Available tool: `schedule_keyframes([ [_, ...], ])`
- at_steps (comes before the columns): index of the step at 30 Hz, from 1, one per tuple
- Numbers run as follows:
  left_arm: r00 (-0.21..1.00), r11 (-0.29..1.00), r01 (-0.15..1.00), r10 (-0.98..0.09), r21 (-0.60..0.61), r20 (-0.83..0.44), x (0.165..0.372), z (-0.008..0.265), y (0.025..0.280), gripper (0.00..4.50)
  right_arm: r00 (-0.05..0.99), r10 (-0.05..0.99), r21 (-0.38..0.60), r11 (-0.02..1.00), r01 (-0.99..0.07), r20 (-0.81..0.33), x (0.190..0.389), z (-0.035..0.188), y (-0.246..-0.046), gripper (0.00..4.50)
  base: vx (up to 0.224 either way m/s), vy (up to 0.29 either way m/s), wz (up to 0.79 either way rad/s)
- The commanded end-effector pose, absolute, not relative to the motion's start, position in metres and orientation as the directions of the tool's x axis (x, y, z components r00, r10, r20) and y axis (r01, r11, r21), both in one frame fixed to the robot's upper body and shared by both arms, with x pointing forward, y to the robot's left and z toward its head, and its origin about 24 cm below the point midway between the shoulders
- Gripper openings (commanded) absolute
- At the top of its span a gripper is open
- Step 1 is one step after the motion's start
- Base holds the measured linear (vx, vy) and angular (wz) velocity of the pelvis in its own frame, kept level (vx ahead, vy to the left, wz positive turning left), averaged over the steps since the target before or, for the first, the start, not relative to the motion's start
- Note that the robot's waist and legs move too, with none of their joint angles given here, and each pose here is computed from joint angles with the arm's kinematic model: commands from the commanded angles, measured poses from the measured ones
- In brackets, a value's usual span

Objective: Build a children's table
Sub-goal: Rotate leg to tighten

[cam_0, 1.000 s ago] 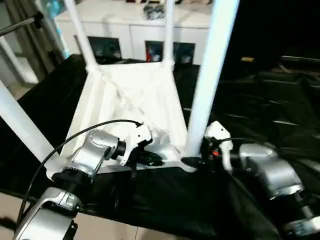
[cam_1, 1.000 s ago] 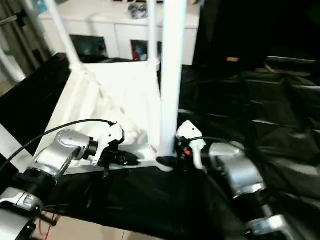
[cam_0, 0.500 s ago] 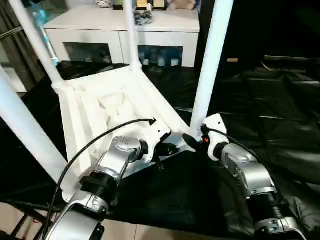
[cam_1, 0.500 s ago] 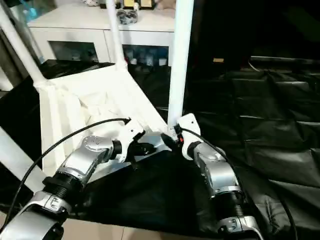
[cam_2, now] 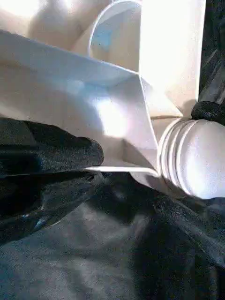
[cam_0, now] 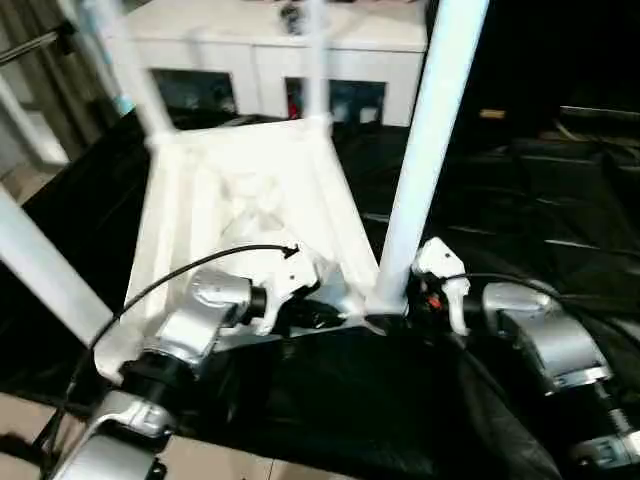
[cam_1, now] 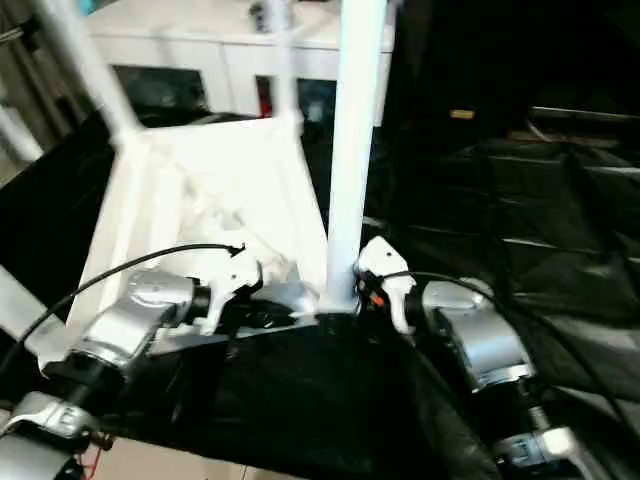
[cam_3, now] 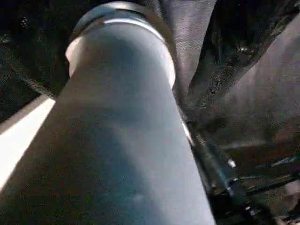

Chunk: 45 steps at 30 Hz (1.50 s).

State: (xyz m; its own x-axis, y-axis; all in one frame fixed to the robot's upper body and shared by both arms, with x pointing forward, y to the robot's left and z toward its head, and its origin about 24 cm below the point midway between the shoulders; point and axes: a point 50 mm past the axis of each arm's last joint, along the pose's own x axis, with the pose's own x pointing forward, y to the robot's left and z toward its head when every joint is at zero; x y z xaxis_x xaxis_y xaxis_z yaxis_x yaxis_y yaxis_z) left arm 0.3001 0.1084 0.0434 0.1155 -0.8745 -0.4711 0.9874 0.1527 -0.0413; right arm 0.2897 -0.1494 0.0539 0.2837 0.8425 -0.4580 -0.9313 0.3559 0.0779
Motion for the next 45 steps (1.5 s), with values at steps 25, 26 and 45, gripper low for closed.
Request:
schedule_keyframes([
  [25, 0.041, 0.091, 0.992, -0.895, -0.091, -0.445, 0.290, 0.039, 0.107, 0.00, 0.157, 0.898, 0.233, 0.270, -0.934, -0.412, 0.269, 0.023, -0.123, 2.78, 0.000, 0.000, 0.00],
  [26, 0.042, 0.092, 0.992, -0.895, -0.091, -0.445, 0.290, 0.039, 0.107, 0.00, 0.159, 0.898, 0.233, 0.272, -0.934, -0.411, 0.269, 0.023, -0.123, 2.74, 0.000, 0.000, 0.00],
  [45, 0.302, 0.350, 0.936, -0.860, -0.044, -0.412, 0.305, 0.034, 0.052, 0.00, 0.645, 0.667, 0.226, 0.739, -0.634, -0.372, 0.299, 0.014, -0.082, 3.50, -0.008, 0.002, -0.01],
])
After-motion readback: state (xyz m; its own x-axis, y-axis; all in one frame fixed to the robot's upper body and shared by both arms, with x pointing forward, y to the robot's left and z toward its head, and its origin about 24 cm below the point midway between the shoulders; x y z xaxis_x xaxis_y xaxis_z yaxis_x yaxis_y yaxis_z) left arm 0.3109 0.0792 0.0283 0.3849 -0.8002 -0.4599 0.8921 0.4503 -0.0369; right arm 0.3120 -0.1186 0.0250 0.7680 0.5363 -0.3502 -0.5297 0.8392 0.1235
